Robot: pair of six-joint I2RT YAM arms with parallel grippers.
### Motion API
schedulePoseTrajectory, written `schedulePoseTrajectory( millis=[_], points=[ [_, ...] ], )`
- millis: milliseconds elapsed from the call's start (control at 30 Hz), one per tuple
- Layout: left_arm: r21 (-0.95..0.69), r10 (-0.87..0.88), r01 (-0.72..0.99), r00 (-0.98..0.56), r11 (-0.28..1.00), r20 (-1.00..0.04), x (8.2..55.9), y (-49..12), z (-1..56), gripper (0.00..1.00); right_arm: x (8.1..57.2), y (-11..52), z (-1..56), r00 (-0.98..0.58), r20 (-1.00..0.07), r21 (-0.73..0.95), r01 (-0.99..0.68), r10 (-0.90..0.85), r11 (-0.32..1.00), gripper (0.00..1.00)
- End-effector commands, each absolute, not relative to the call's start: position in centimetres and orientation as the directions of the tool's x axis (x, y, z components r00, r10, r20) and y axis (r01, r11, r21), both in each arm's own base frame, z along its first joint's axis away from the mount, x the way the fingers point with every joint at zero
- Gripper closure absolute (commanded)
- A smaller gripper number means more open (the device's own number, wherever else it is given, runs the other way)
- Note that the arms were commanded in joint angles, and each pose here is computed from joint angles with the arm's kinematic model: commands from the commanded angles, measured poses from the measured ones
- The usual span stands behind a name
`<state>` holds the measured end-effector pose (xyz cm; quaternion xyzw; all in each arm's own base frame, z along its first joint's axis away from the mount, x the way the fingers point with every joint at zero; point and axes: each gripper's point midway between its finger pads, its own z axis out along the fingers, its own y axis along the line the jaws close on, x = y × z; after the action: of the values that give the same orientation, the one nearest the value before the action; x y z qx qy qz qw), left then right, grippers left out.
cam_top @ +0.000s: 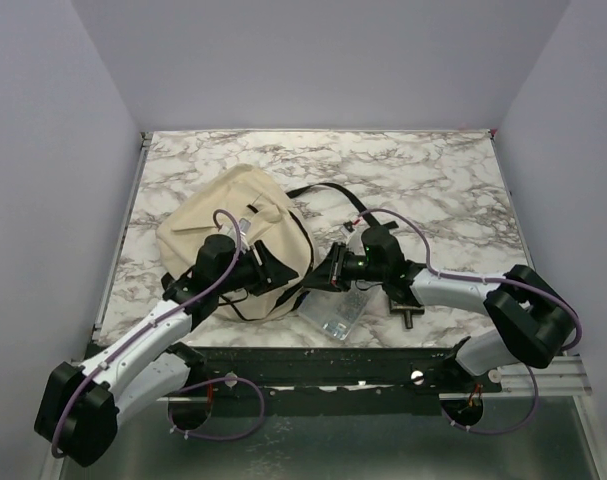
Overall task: Pack the student bag
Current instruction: Zip the student bag at the center of the board.
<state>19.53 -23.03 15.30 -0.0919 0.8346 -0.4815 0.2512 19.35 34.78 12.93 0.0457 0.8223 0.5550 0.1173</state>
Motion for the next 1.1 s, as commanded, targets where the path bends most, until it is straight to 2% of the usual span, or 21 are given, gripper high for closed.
schedulePoseTrajectory(
  millis=[0,100,233,300,567,800,967,1067],
  points=[
    [-0.892,-0.464,-0.039,-0.864,0.451,-0.197,20.4,-24.0,15.4,0.49,18.0,34.8,13.4,-0.971,-0.209,0.922,-0.157,0.114,0.353,0.82],
    [-0.894,-0.452,-0.046,-0.874,0.446,-0.18,20.7,-24.5,15.5,0.48,17.7,34.5,13.0,-0.968,-0.237,0.904,-0.186,0.088,0.386,0.78],
    [-0.882,-0.417,0.024,-0.875,0.47,-0.246,21.4,-24.9,15.9,0.46,18.2,33.4,13.2,-0.949,-0.291,0.872,-0.212,0.12,0.442,0.52],
    [-0.87,-0.376,0.075,-0.881,0.487,-0.286,21.5,-25.2,16.0,0.45,18.3,32.8,13.2,-0.943,-0.314,0.842,-0.223,0.111,0.491,0.44],
    [-0.802,-0.283,0.212,-0.86,0.559,-0.424,21.4,-26.1,16.0,0.46,19.3,27.8,14.8,-0.879,-0.462,0.679,-0.268,0.115,0.683,0.27],
    [-0.685,-0.173,0.264,-0.849,0.679,-0.499,21.6,-26.3,14.5,0.47,21.9,25.1,15.7,-0.854,-0.487,0.667,-0.229,0.183,0.709,0.29],
    [-0.626,-0.111,0.286,-0.849,0.726,-0.517,21.6,-26.7,13.3,0.58,23.5,26.0,15.9,-0.852,-0.492,0.661,-0.23,0.181,0.714,0.32],
    [-0.592,-0.08,0.289,-0.852,0.752,-0.517,21.4,-26.7,12.5,0.59,24.2,27.2,16.2,-0.852,-0.493,0.68,-0.254,0.173,0.688,0.33]
  ],
)
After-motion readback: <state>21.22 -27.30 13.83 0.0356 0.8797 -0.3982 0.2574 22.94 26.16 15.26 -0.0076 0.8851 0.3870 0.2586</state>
